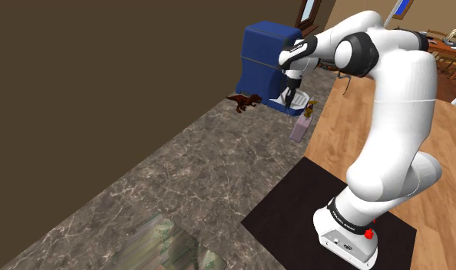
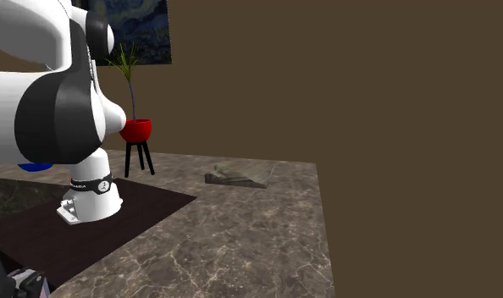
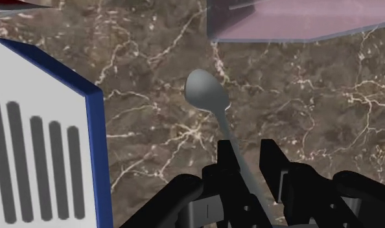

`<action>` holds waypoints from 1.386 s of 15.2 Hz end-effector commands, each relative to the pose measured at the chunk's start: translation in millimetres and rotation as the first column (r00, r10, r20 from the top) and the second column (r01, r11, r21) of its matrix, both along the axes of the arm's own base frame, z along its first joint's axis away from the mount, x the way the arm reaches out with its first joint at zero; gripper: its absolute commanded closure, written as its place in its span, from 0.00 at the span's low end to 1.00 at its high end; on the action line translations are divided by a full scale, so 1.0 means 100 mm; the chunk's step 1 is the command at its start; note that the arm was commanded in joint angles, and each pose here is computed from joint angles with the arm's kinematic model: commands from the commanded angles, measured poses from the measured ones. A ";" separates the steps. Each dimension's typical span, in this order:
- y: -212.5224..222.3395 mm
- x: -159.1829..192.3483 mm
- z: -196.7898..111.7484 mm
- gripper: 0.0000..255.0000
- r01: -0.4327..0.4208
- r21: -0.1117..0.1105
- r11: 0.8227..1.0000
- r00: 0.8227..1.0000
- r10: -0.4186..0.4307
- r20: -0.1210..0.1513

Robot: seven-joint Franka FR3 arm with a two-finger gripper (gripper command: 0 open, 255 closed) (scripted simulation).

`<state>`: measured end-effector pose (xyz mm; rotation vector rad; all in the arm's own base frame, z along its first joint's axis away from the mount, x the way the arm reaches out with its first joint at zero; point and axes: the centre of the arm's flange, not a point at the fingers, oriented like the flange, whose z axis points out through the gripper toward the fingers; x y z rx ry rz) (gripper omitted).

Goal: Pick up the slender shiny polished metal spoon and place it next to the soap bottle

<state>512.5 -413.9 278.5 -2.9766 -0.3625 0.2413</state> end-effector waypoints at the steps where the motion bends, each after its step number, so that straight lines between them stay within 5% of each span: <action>1: -0.01 0.00 -0.10 1.00 0.000 0.000 1.000 1.000 0.000 0.000; 7: -0.01 0.00 -0.32 1.00 0.000 0.000 1.000 1.000 0.000 0.000; 8: -0.01 0.00 -0.32 0.00 0.000 0.000 1.000 1.000 0.000 0.000; 10: 0.05 0.00 -0.36 0.00 -0.021 -0.021 1.000 0.987 0.025 0.161; 12: 0.12 0.02 -0.41 0.00 -0.039 -0.045 0.998 0.947 0.052 0.316; 21: 0.15 0.08 -0.80 0.00 -0.040 -0.046 0.998 0.946 0.052 0.321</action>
